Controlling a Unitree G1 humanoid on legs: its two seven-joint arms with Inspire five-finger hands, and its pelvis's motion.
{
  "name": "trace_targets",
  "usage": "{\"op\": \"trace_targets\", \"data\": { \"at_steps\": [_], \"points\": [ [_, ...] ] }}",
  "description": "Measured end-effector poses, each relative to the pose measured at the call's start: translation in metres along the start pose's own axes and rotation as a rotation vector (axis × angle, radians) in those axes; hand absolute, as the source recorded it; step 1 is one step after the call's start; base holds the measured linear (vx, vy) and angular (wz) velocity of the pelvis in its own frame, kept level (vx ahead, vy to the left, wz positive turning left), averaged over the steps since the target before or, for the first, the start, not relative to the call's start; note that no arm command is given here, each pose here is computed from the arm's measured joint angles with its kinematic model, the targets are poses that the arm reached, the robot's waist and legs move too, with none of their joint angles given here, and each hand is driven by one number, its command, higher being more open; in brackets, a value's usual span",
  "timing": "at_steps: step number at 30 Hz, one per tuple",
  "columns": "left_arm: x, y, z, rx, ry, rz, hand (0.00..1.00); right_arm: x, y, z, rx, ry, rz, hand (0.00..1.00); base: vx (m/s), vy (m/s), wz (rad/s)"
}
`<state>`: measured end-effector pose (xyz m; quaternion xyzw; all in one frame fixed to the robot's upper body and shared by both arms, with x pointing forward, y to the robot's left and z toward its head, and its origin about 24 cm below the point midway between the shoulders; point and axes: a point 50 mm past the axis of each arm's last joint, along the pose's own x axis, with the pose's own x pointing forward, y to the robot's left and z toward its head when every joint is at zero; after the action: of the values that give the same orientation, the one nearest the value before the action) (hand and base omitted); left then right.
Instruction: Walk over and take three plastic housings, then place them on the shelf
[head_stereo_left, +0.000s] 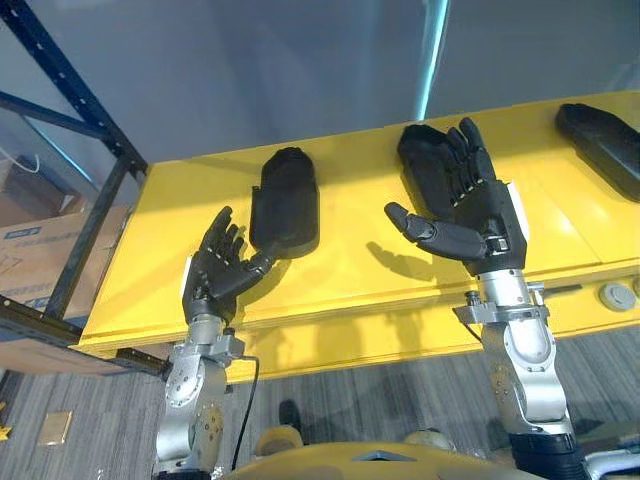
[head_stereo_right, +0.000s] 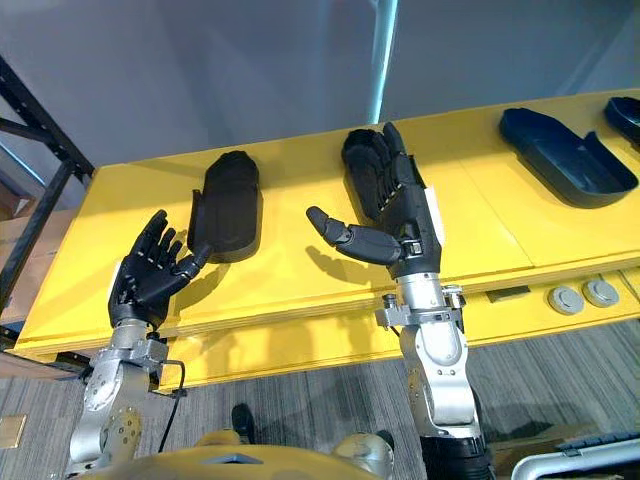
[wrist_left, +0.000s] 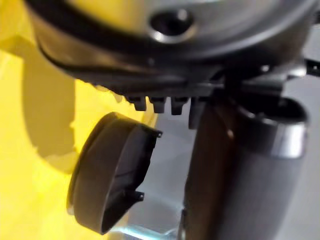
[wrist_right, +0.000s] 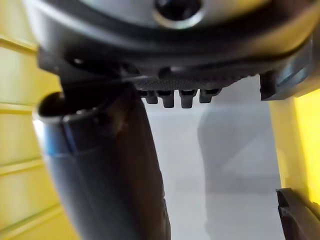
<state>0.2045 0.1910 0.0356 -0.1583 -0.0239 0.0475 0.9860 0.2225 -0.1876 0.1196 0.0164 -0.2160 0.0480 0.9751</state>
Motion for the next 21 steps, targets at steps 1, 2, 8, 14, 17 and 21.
{"op": "trace_targets", "data": {
  "at_steps": [1,2,8,14,17,21],
  "points": [
    [0.001,0.003,-0.001,0.035,0.010,-0.003,1.00,-0.002,-0.002,0.000,0.007,0.004,-0.009,1.00,-0.03,0.005,-0.17],
    [0.001,0.005,-0.002,0.077,0.021,-0.002,1.00,-0.002,-0.004,0.000,0.004,0.004,-0.013,1.00,-0.03,0.005,-0.12],
    [0.009,0.013,-0.010,0.227,0.072,0.050,1.00,-0.006,-0.007,-0.001,-0.005,0.018,-0.016,1.00,-0.01,0.000,-0.02],
    [0.017,0.019,-0.009,0.357,0.063,0.106,1.00,-0.007,-0.006,-0.002,-0.003,0.023,-0.010,1.00,0.00,0.000,0.00],
    [0.017,0.019,-0.009,0.424,0.052,0.128,1.00,-0.007,-0.005,-0.003,0.004,0.025,-0.003,1.00,0.00,-0.002,-0.08],
    [0.023,0.022,-0.011,0.486,0.030,0.190,1.00,-0.007,0.001,-0.004,0.055,0.028,0.015,1.00,-0.01,-0.008,-0.12]
  ]
}}
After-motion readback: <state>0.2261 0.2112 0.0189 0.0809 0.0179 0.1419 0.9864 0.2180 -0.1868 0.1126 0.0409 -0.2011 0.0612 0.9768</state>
